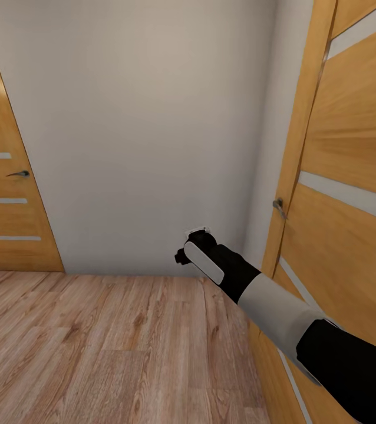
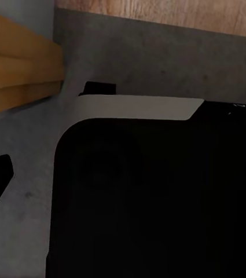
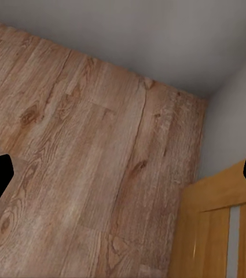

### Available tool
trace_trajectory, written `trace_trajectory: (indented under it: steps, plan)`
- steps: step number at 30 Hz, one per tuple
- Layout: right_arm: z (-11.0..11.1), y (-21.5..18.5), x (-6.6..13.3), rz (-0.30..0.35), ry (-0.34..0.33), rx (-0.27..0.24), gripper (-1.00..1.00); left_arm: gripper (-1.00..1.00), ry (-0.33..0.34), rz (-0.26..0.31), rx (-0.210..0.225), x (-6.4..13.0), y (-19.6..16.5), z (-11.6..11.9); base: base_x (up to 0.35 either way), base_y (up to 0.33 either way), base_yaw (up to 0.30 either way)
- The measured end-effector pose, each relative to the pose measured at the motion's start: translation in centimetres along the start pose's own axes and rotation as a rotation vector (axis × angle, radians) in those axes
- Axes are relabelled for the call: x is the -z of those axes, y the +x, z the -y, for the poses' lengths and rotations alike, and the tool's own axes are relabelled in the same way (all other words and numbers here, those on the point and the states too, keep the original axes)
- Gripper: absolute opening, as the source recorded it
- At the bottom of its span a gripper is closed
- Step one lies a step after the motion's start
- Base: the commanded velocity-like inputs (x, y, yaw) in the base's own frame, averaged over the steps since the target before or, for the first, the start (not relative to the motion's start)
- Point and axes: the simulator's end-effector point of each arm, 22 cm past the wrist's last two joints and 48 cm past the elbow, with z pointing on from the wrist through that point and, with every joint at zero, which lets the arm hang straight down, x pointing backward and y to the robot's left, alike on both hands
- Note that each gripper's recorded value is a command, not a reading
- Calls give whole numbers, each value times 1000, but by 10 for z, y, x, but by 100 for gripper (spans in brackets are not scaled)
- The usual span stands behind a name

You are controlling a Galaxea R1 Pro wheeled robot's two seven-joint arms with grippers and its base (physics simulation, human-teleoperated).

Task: Move the two storage containers from the living room to the garage. In the garage, place one container on the floor and stack the other container on top of it (either order is fine).

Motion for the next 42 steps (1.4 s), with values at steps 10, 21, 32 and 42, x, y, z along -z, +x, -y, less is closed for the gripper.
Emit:
trace_trajectory:
  steps: [10, 21, 32, 42]
  plan:
    - [0, 0, 0, 1, -1, -3, 100, 100, 5, 1, -3, 0, -1, 0, 201, 0, 0]
    - [0, 1, 0, -2, -2, -1, 100, 100, 5, 0, -2, 0, 0, 0, 131, 0, 0]
    - [-1, 0, 0, -1, -3, -1, 100, 100, 4, 2, -2, 0, -1, -1, 157, 0, 0]
    - [0, -1, 0, 5, -1, -5, 100, 100, 5, 1, -1, 0, 0, 0, 98, 0, 2]
